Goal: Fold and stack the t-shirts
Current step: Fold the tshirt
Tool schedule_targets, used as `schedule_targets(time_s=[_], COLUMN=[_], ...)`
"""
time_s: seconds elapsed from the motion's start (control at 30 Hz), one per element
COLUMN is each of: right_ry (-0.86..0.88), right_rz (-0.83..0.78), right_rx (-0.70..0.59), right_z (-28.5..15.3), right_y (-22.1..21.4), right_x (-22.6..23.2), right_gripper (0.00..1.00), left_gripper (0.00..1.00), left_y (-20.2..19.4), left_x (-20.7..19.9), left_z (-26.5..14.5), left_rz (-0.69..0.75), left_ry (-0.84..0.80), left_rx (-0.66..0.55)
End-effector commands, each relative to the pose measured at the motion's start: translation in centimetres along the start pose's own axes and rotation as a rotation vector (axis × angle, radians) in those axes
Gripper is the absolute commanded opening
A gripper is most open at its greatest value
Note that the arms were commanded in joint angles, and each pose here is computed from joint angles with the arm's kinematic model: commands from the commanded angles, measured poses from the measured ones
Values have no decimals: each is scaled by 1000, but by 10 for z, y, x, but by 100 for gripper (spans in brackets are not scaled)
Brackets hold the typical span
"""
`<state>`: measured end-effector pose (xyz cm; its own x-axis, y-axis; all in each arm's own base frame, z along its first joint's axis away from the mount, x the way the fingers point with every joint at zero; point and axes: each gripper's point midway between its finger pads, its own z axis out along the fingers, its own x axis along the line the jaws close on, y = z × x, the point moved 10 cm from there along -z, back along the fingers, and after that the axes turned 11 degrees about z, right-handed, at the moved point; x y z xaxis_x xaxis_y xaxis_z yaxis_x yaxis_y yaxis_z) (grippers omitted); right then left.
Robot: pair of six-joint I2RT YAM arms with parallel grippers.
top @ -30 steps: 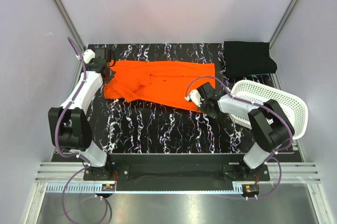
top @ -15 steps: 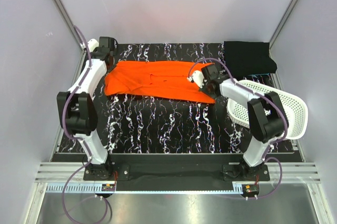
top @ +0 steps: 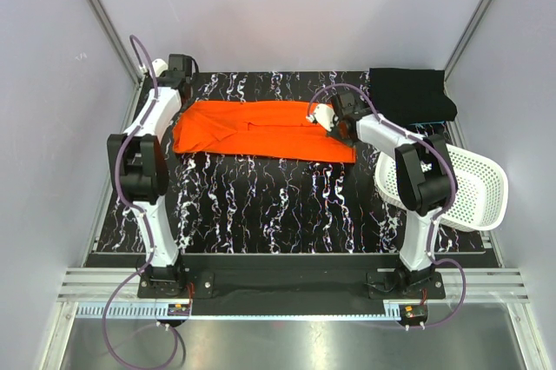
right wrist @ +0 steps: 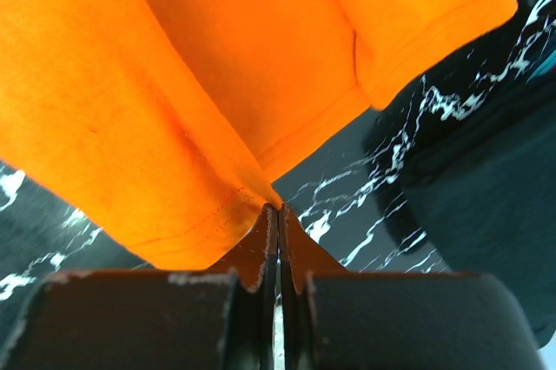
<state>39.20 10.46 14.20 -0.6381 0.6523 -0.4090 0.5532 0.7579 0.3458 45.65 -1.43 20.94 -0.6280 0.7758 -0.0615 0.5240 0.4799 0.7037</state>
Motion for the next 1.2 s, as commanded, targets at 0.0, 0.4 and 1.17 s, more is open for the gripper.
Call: schedule_targets(time_s=[0.0,0.4,1.17], right_ry=[-56,-124,-149], right_rz=[-38,-92,-133], right_rx=[-6,12,30], right_z=[4,24,49], right_y=[12,26,33], right_x=[-14,-25,-26], right_gripper=[0,0,0], left_gripper=[0,0,0], left_y=[20,30,21], left_x=[-2,-2,-13], left_z=[7,26,47], left_rz=[-22,-29,-9], left_ry=[22,45,11], left_rx=[-79,-90,-41])
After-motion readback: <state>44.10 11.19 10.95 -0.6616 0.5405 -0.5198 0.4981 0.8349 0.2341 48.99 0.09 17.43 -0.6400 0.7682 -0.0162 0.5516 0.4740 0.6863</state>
